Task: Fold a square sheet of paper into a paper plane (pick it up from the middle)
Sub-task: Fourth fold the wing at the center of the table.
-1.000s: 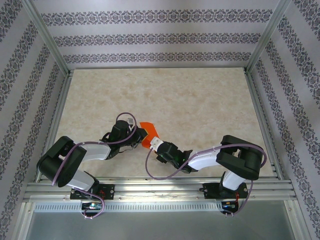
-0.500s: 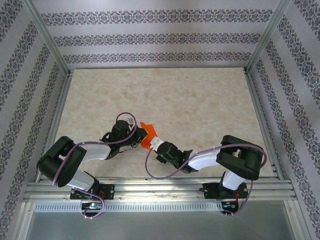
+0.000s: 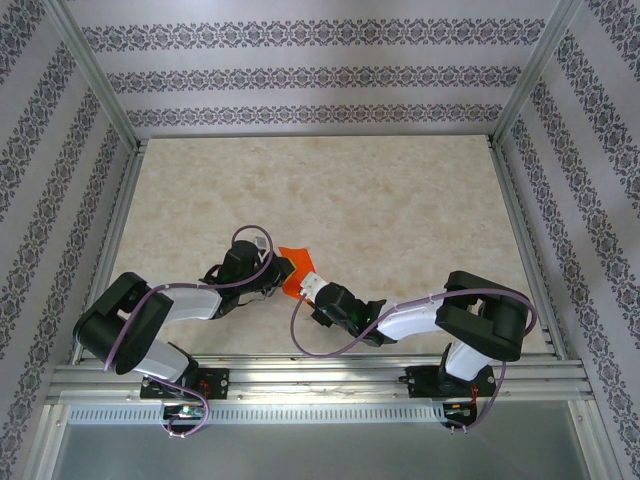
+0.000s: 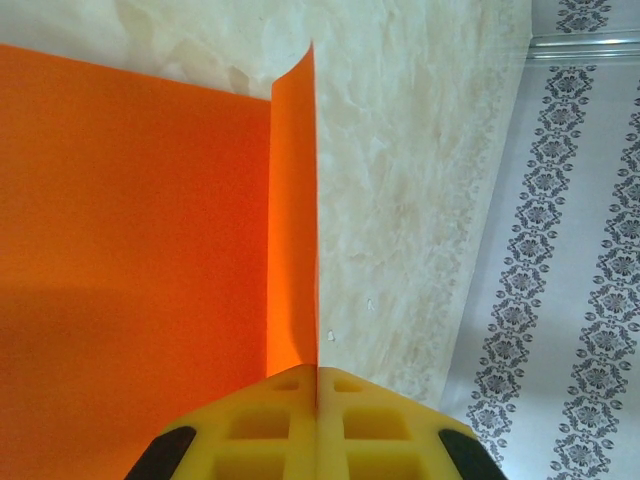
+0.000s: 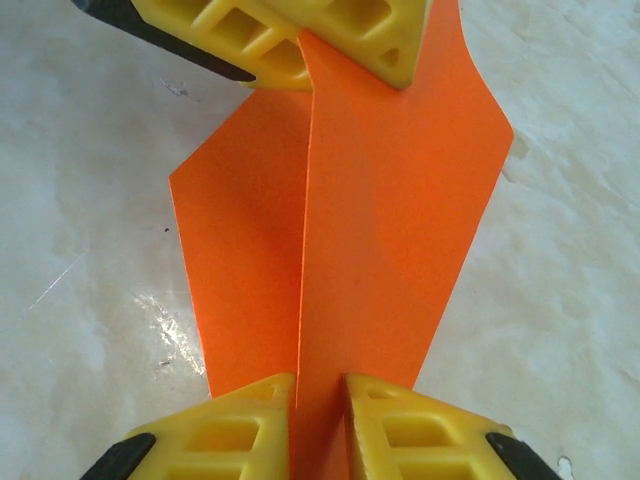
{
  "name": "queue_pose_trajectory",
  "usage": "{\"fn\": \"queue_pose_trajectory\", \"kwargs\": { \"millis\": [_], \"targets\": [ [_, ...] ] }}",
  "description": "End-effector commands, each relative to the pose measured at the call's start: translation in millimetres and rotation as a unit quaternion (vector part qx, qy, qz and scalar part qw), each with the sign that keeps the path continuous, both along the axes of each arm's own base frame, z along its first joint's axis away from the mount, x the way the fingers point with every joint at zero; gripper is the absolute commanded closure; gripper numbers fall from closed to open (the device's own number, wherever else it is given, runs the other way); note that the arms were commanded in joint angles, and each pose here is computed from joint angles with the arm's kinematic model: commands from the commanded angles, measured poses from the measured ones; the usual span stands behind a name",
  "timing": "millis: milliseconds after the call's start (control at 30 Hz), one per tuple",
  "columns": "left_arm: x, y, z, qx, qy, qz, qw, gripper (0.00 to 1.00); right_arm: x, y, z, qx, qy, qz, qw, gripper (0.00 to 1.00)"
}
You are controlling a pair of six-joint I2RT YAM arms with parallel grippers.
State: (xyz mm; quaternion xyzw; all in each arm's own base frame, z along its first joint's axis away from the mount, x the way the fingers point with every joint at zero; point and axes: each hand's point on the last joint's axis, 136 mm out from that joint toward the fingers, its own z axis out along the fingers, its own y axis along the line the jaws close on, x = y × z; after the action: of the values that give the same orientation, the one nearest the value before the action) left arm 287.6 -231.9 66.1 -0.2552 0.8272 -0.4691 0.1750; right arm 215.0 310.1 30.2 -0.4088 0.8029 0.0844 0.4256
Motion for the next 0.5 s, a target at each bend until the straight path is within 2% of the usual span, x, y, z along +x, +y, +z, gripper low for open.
{"fn": "queue_pose_trajectory", "kwargs": {
  "millis": [0,467],
  "targets": [
    [2.1,-4.7,5.7,0.001,-0.004,-0.001,1.000,0.96,-0.9,2.4,2.4,0.012,0.004,-0.003,1.000,0.82],
    [2.8,-4.4,8.4,0.002,-0.006,0.000,1.000,0.96,-1.7,0.0,-5.0,0.006,0.012,-0.008,1.000,0.82]
  ]
}}
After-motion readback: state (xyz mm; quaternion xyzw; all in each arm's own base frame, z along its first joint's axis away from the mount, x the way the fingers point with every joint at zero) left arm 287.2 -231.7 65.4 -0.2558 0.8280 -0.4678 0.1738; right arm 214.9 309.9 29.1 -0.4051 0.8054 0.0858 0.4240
